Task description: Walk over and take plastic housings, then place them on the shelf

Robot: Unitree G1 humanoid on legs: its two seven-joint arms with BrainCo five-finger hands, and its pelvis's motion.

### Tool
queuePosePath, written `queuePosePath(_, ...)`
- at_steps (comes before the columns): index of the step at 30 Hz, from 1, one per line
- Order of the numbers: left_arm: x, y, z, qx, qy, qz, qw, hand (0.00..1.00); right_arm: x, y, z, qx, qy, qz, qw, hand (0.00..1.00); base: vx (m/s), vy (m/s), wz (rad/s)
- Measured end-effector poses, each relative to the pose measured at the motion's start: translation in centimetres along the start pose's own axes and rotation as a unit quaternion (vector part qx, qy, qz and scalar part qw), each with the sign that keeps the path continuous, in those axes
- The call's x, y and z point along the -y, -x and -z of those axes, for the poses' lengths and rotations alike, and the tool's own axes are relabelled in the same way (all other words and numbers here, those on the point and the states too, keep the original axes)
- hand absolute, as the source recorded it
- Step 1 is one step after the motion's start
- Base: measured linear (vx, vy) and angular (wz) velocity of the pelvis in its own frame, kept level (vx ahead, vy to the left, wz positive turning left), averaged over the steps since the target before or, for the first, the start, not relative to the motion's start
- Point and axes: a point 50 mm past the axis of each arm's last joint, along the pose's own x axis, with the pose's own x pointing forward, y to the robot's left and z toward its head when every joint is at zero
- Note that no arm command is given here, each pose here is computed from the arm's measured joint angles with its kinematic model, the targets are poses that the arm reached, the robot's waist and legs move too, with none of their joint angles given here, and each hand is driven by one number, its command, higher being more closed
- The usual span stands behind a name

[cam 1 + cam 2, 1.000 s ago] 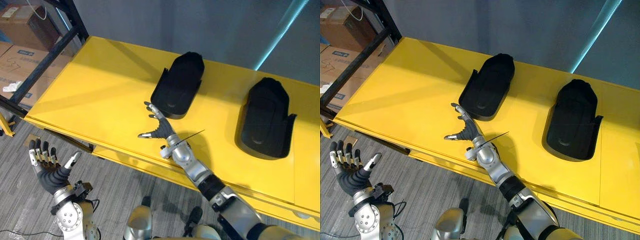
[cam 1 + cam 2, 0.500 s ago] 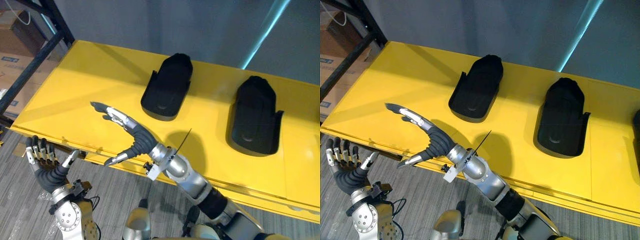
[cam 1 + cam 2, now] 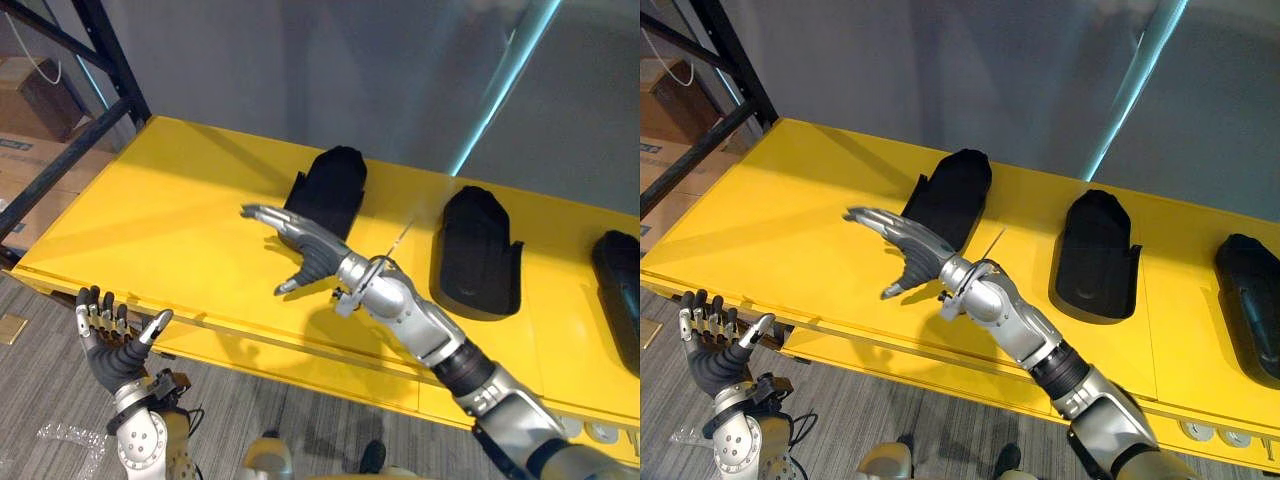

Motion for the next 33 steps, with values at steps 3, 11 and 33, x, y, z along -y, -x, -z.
queuePosePath(3,-0.1,0.0,0.0,0.005,0.000,0.003,1.000,0.00,-0.4,0.4,1.3,-0.030,0.004,-0.014,0.999,0.00,0.01,0.008,0.08)
queuePosePath(11,0.5,-0.6,-0.3,0.016,0.004,0.023,1.000,0.00,-0.6,1.4,5.7,-0.145,0.006,-0.017,0.989,0.00,0.00,0.002,0.01)
queuePosePath(33,0.5,-1.1,-0.5,0.016,-0.011,0.051,0.999,0.00,-0.1,1.8,6.4,-0.141,-0.061,-0.074,0.985,0.00,0.00,0.000,0.00)
